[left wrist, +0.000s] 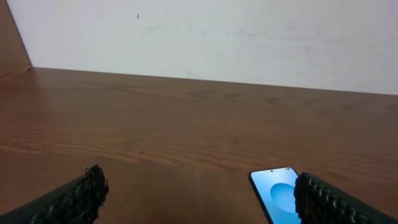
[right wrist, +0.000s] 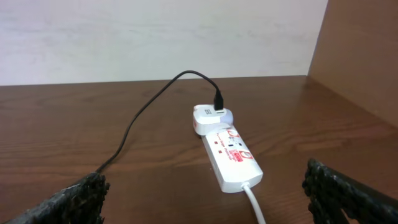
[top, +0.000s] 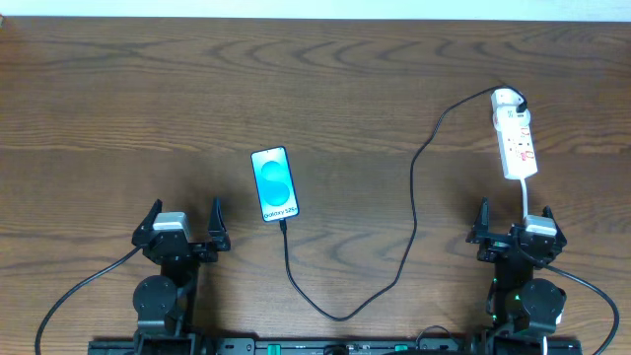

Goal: Plug charger to phone and switch on socket

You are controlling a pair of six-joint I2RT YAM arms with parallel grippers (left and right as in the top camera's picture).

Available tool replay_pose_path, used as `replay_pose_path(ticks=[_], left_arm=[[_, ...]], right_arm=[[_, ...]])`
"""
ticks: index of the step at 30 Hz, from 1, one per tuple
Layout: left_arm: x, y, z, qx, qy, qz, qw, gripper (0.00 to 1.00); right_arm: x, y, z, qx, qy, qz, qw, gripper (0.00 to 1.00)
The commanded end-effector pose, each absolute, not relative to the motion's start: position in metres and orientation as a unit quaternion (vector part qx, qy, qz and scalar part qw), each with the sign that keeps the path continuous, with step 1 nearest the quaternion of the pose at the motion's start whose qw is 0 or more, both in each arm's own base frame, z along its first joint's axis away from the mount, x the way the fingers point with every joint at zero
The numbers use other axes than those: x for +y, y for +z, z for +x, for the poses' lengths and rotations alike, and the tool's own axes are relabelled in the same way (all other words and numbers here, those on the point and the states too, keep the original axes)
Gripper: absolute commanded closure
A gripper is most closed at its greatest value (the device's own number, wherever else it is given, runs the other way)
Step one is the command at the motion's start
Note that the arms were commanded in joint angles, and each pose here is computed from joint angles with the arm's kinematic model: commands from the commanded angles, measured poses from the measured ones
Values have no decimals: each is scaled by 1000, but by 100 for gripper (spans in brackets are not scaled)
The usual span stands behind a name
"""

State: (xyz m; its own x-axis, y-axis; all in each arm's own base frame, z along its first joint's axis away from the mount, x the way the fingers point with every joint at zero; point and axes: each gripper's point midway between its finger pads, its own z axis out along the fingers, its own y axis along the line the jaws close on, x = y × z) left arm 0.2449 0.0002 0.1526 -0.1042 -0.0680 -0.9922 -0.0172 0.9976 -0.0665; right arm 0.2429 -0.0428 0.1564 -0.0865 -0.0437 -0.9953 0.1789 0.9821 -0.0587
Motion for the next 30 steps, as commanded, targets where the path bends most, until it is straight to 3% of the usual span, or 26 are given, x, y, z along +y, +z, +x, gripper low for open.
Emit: replay_pose_path(ticks=[1,30], left_arm=[[4,136,244,760,-13,-39,649,2],[4,136,244,760,-13,-39,649,2]], right_arm=[[-38,157,243,731,-80,35,676,1],[-3,157,246,732,-33,-17,680,1]])
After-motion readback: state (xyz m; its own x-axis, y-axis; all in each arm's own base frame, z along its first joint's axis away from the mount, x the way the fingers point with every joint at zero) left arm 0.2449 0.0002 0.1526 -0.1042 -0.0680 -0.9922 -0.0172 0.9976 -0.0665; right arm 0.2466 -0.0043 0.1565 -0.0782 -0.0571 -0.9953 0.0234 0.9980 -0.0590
